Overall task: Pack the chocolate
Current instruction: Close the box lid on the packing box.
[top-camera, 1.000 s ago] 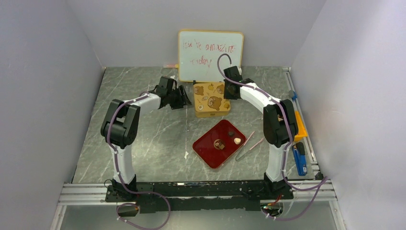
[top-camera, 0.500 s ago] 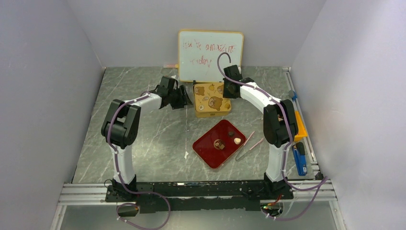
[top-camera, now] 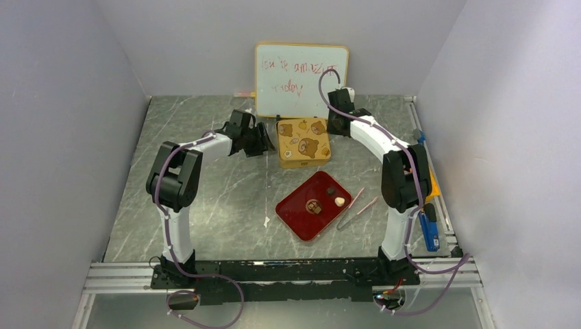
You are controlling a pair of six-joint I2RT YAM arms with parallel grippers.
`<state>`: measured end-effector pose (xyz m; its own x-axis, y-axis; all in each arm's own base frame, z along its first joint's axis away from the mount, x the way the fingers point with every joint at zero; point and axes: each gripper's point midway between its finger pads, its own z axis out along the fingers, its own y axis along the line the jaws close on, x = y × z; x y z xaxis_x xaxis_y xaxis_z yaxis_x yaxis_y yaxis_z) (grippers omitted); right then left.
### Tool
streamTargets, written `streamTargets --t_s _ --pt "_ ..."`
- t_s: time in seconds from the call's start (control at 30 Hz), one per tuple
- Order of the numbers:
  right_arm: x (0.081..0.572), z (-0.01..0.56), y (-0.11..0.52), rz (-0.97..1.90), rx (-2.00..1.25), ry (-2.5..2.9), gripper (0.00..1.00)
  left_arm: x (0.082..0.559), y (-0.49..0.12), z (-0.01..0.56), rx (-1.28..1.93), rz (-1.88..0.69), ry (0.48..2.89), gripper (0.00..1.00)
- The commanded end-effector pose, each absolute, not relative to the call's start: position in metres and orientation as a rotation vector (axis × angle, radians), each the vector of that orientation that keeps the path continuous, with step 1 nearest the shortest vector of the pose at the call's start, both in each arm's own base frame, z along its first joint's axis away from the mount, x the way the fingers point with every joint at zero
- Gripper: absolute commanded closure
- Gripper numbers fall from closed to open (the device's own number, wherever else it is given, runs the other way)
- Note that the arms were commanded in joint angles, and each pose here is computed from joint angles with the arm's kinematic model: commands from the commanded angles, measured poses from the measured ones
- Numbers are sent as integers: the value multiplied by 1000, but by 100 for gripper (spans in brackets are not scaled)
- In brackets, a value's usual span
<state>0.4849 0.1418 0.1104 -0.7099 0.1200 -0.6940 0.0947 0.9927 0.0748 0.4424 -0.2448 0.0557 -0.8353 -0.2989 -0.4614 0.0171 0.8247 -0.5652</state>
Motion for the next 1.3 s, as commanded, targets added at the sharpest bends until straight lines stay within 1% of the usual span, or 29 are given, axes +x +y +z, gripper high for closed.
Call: streamTargets --t_s 0.0,0.27,0.53,1.27 --pt "494 130 120 10 209 2316 81 451 -248 65 -206 -763 2430 41" --pt "491 91 132 59 164 2420 81 452 -249 61 -202 -756 2441 41" --pt "488 71 151 120 109 2483 82 455 -250 54 -203 -756 2455 41" --pt "503 77 180 165 50 2472 82 465 -257 54 -187 -765 2452 41"
